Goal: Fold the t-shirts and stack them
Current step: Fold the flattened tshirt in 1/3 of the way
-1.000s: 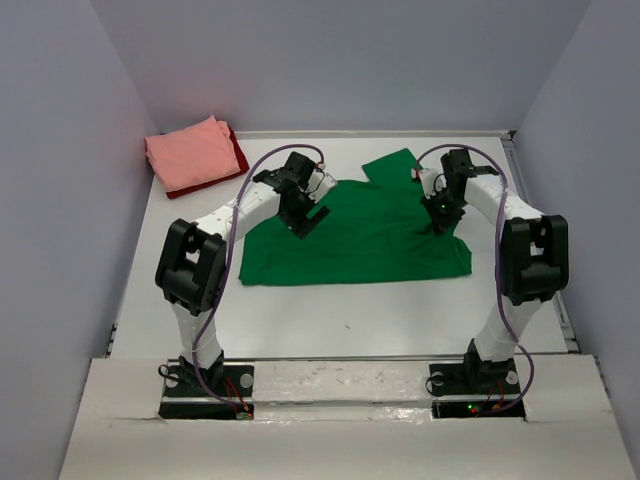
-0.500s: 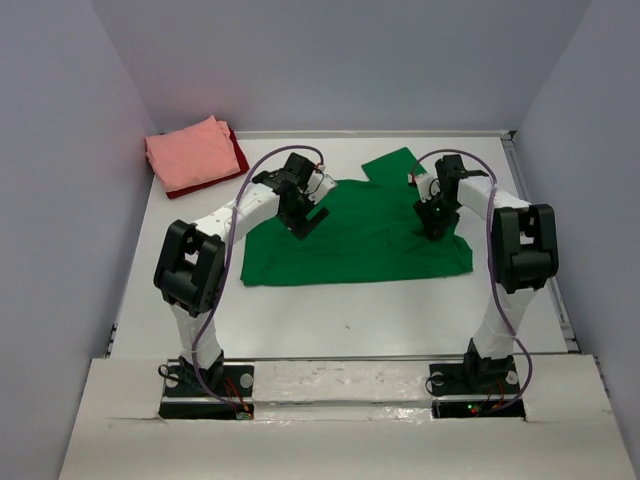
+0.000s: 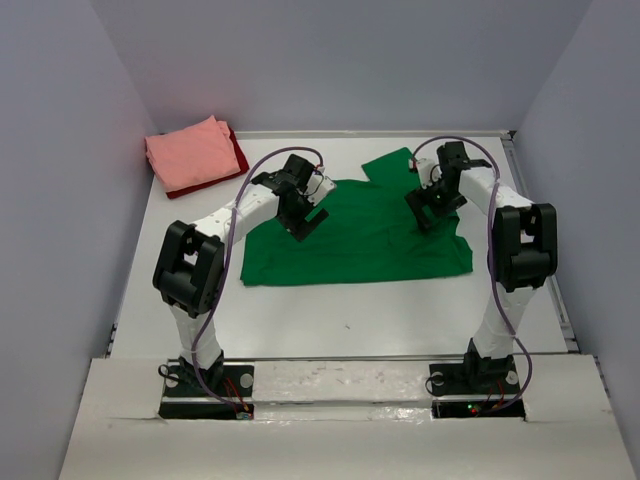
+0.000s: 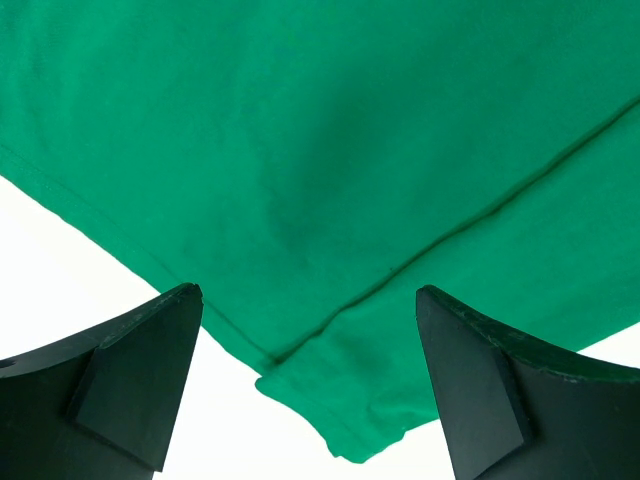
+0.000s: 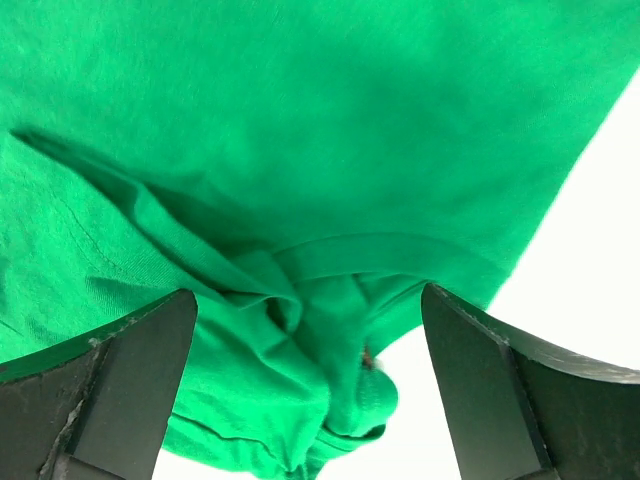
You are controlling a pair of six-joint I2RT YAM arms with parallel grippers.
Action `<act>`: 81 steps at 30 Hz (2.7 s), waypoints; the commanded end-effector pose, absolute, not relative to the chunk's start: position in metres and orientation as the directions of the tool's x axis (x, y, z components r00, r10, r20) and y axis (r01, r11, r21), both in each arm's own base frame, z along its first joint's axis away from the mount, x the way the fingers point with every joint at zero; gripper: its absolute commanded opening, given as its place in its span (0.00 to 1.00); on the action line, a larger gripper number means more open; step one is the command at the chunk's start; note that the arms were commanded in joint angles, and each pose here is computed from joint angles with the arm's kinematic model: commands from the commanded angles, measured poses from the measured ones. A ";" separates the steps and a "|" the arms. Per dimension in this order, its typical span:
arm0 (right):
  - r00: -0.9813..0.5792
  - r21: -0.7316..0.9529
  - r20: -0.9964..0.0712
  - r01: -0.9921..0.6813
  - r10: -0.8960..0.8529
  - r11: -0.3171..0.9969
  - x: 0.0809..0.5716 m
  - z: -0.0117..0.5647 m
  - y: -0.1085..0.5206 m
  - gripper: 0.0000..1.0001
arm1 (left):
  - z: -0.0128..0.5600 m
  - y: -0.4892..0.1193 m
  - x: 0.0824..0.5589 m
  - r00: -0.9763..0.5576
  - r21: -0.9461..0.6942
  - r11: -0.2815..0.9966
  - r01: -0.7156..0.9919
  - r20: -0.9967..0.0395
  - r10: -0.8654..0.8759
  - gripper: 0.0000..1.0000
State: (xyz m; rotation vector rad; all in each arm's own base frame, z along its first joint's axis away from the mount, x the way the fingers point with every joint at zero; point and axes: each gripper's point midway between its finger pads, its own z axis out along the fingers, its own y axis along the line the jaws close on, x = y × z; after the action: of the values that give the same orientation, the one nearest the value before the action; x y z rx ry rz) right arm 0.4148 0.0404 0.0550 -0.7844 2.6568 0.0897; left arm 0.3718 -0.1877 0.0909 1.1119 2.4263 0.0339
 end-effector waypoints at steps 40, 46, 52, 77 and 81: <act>-0.770 -0.144 -0.338 -0.526 -0.541 0.838 0.417 0.057 0.023 1.00 | 0.109 -0.195 0.366 -0.525 0.212 0.648 0.731 -0.432 0.734 0.99; -0.770 -0.127 -0.337 -0.532 -0.541 0.837 0.425 0.044 0.026 1.00 | 0.109 -0.192 0.364 -0.526 0.218 0.649 0.729 -0.429 0.735 0.99; -0.764 -0.119 -0.340 -0.543 -0.548 0.831 0.436 0.031 0.033 1.00 | 0.107 -0.192 0.365 -0.529 0.217 0.648 0.730 -0.422 0.736 0.99; -0.752 -0.227 -0.283 -0.550 -0.595 0.804 0.443 0.030 0.024 1.00 | 0.101 -0.192 0.365 -0.534 0.212 0.645 0.734 -0.407 0.741 0.99; -0.769 -0.268 -0.251 -0.528 -0.588 0.806 0.426 0.037 0.012 1.00 | 0.106 -0.187 0.374 -0.537 0.259 0.663 0.703 -0.417 0.733 0.99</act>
State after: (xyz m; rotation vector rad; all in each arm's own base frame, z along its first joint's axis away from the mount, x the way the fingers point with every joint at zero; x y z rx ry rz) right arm 0.4439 0.0302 0.0328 -0.8381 2.6441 -0.1217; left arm 0.3674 -0.1913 0.0901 1.1408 2.4243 0.0274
